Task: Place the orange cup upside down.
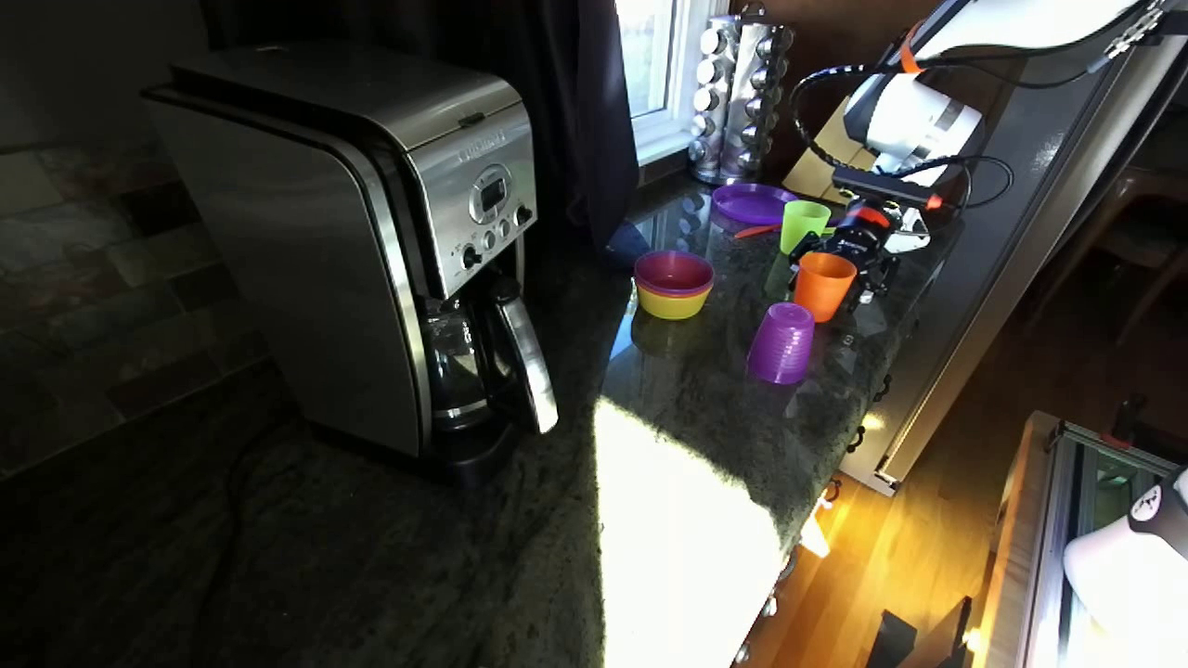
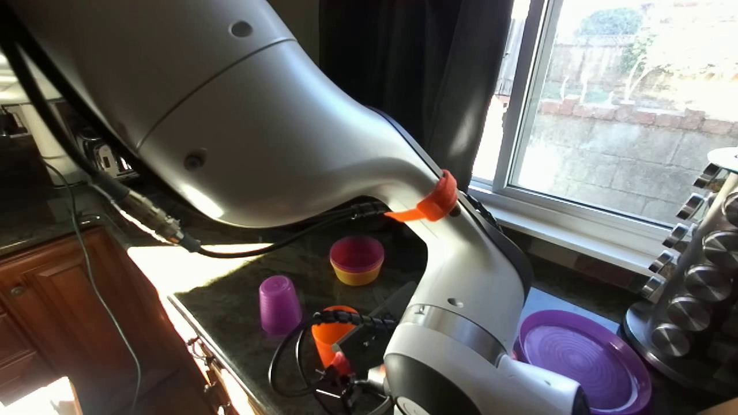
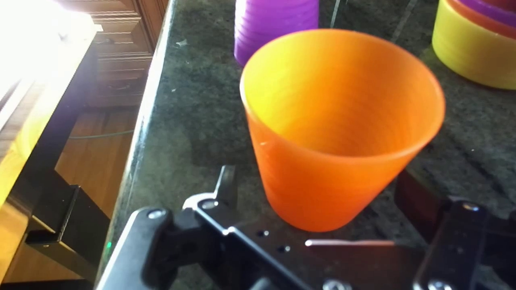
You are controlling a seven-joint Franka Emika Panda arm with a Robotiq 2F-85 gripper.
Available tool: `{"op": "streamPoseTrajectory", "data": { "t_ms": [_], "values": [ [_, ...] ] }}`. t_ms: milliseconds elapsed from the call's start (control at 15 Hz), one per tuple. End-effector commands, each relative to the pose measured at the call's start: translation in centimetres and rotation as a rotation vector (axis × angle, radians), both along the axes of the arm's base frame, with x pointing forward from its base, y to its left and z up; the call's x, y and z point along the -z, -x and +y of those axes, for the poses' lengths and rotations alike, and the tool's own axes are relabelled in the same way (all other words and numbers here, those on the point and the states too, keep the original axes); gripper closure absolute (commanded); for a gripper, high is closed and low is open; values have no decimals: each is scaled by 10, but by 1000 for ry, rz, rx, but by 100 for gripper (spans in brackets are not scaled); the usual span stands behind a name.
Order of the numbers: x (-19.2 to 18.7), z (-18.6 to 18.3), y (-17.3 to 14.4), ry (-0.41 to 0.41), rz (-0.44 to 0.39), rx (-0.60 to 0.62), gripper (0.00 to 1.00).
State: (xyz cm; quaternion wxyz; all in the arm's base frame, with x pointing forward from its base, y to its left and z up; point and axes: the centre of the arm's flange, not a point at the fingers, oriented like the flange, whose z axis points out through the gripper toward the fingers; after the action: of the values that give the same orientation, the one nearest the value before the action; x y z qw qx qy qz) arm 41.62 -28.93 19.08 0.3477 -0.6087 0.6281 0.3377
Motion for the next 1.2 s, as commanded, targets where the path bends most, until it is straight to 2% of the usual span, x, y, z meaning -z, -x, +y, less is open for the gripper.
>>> {"op": "streamPoseTrajectory", "data": {
  "t_ms": [0, 1133],
  "values": [
    [8, -1, -5, 13, -6, 26, 0],
    [15, 3, -9, 9, 9, 23, 0]
  ]
}}
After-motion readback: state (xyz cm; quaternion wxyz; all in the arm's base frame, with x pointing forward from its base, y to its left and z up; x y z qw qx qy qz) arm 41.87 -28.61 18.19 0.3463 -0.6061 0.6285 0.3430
